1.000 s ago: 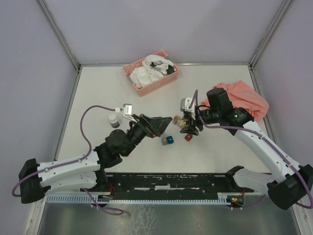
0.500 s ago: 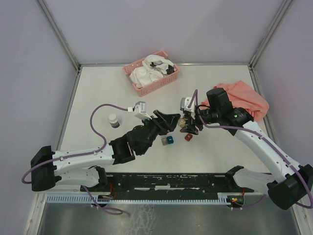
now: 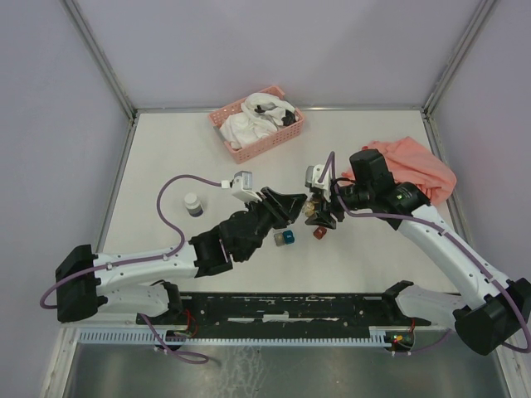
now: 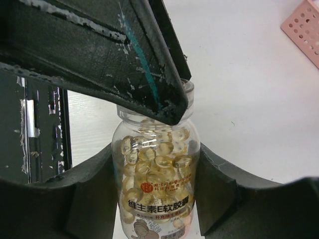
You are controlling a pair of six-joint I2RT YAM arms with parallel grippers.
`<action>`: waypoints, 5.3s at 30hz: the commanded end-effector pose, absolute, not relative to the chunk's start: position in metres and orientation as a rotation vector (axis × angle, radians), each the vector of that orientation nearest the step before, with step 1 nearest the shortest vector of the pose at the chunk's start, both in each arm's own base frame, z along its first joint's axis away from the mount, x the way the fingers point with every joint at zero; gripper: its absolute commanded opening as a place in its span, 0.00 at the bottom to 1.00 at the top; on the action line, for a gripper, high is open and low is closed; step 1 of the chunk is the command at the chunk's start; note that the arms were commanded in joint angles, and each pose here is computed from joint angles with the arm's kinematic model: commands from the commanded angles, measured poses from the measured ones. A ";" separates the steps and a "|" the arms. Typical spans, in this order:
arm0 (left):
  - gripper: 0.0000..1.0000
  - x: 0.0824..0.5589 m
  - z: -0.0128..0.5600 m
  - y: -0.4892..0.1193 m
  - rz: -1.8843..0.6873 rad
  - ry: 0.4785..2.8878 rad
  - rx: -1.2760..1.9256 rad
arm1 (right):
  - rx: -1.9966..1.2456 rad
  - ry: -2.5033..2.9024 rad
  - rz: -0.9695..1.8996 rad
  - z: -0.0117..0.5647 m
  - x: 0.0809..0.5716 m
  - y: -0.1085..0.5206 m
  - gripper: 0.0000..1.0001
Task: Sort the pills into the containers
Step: Screw the lid of the pill bottle onto the pill bottle.
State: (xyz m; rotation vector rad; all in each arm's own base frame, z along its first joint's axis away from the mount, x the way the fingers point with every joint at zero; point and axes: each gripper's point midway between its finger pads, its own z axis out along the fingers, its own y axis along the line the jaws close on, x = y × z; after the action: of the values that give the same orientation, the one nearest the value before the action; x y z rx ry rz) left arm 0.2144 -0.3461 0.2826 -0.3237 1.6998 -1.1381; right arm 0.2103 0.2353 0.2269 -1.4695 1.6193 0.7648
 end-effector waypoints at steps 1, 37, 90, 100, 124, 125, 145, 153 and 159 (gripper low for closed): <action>0.45 0.210 0.299 -0.349 -1.209 1.680 -0.343 | -1.447 1.555 0.765 0.246 0.215 0.242 0.04; 0.98 0.204 0.310 -0.279 -1.160 1.498 0.201 | -1.441 1.537 1.148 0.250 0.183 0.267 0.02; 0.65 0.224 0.282 -0.334 -1.210 1.717 -0.420 | -1.425 1.611 0.873 0.237 0.212 0.252 0.02; 0.55 0.218 0.277 -0.335 -1.229 1.735 -0.380 | -1.411 1.624 0.930 0.236 0.210 0.257 0.02; 0.39 0.162 0.291 -0.345 -1.538 1.392 0.593 | -1.340 1.514 1.395 0.267 0.175 0.274 0.02; 0.40 0.160 0.289 -0.349 -1.526 1.401 0.672 | -1.339 1.513 1.400 0.267 0.175 0.275 0.02; 0.99 0.202 0.304 -0.280 -1.198 1.472 0.350 | -1.392 1.495 1.211 0.264 0.181 0.263 0.02; 0.99 0.184 0.338 -0.254 -1.421 1.311 0.093 | -1.440 1.500 0.934 0.255 0.199 0.246 0.02; 0.99 0.209 0.316 -0.281 -1.374 1.525 -0.210 | -1.425 1.536 0.863 0.250 0.209 0.243 0.02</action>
State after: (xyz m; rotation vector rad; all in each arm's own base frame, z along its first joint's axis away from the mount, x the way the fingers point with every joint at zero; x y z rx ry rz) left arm 0.1928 -0.2712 0.3054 0.0666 1.4684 -1.3846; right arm 0.1958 0.2442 0.2327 -1.4216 1.5949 0.9786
